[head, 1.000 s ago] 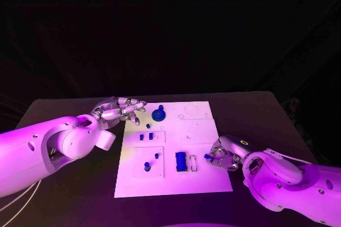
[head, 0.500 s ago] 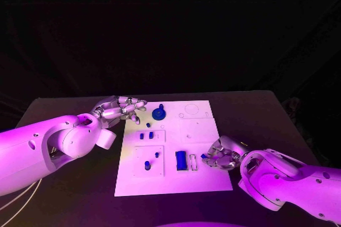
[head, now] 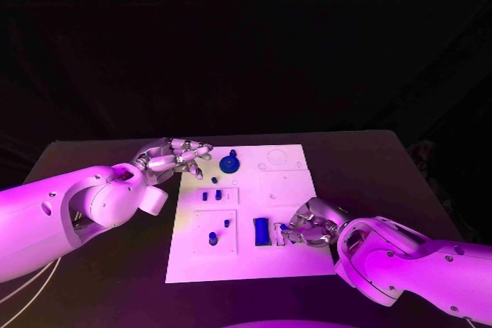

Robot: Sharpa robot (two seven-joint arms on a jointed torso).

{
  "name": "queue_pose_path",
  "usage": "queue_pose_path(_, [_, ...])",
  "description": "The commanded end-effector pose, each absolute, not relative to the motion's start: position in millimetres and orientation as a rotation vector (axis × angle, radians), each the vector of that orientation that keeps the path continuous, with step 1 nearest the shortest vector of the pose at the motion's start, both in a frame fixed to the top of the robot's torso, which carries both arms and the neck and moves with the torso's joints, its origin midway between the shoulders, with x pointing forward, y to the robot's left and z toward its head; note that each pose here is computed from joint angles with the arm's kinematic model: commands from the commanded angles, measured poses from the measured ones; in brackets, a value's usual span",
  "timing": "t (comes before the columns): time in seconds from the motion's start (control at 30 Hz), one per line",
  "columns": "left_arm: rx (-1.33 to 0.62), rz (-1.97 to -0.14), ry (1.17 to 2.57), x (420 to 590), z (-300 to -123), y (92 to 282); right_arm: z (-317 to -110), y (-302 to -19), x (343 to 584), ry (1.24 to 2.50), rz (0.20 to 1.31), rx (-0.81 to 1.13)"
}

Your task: Assemble the parts on the task board

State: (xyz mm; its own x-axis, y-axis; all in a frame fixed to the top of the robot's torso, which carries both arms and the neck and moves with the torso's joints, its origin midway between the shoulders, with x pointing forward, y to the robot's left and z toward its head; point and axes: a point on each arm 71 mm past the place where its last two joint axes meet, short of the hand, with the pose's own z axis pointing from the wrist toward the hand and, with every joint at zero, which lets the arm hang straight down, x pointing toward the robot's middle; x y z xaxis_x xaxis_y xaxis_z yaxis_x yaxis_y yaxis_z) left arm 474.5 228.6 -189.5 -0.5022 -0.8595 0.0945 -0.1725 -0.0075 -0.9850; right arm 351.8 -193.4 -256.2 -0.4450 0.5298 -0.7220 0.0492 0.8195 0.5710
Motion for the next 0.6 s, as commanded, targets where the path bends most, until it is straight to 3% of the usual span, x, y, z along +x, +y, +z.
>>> queue_pose_path(0.03, [-1.061,-1.578,1.713,473.4,-188.5,225.9,-255,-191,352,1.961,0.614,0.432])
queue_pose_path(0.6, [-1.059,-1.583,1.715,473.1,-188.4,224.6,-264,-180,357,2.031,0.611,0.364])
